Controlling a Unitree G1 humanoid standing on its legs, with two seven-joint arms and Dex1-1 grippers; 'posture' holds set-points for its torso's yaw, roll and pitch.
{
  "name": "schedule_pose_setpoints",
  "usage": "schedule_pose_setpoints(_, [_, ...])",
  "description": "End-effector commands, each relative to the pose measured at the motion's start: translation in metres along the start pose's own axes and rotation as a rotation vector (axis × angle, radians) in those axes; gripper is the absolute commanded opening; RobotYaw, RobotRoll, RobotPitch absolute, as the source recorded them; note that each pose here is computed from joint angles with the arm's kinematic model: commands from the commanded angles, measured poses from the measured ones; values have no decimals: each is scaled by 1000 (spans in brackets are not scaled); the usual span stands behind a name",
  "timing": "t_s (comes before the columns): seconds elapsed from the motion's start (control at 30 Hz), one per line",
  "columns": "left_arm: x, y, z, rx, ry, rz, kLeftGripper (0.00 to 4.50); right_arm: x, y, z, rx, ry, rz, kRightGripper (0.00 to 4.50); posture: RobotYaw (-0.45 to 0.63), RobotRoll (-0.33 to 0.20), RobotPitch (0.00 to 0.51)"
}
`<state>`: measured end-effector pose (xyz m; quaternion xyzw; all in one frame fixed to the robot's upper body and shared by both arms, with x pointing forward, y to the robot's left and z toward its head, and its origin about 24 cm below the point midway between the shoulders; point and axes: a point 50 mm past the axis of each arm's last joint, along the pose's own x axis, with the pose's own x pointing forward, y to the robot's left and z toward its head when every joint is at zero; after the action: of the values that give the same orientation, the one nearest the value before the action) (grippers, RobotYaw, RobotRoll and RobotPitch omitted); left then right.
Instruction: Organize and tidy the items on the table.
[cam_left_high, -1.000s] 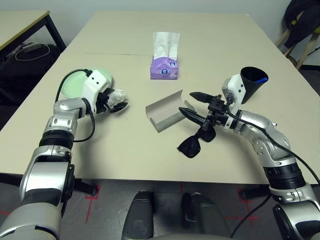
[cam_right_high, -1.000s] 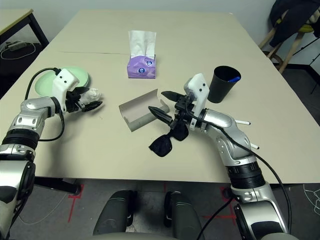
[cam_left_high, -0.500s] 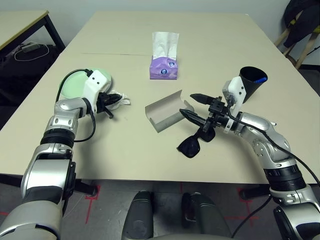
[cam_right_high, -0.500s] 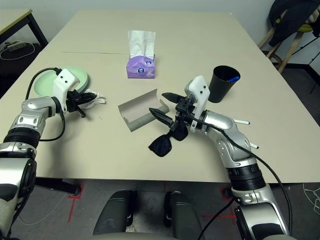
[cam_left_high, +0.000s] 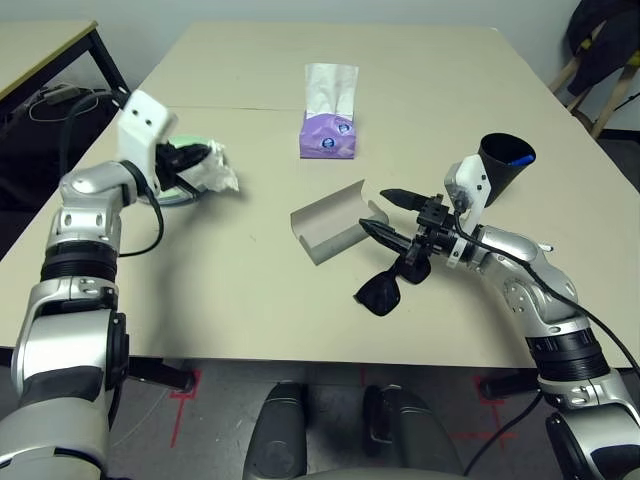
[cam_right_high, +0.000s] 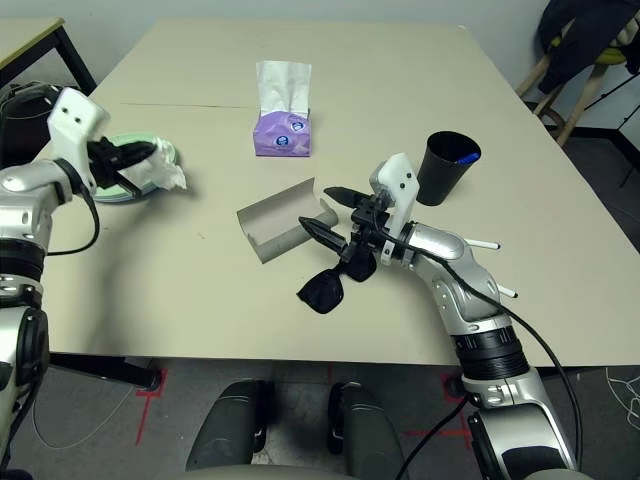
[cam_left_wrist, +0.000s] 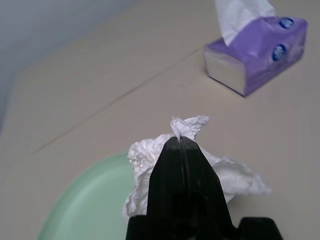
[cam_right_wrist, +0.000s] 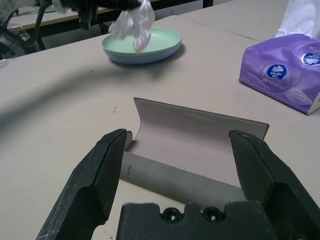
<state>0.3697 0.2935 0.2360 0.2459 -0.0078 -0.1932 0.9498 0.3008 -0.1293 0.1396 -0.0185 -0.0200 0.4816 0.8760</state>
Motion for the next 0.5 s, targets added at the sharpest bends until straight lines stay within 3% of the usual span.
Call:
schedule_pose_setpoints(0.03, [-2,18,17,41,-19,109,38,3,0,1,-12,0,10,4500,178,0,105])
schedule_pose_setpoints(0.17, [0,29,23,83,-10,205,38,3,0,2,-14,-3,9,4500,172,0,104])
schedule_pose_setpoints(0.27, [2,30,16,85,32,246,38,3,-1,2,-17,-6,0,4500,162,0,104])
schedule_pose_setpoints(0.37, [3,28,8,69,48,252,611,3,0,3,-18,-9,-3,4500,159,0,104])
schedule_pose_setpoints(0.5, [4,26,1,51,71,251,2148,2,0,3,-19,-10,-4,4500,157,0,105])
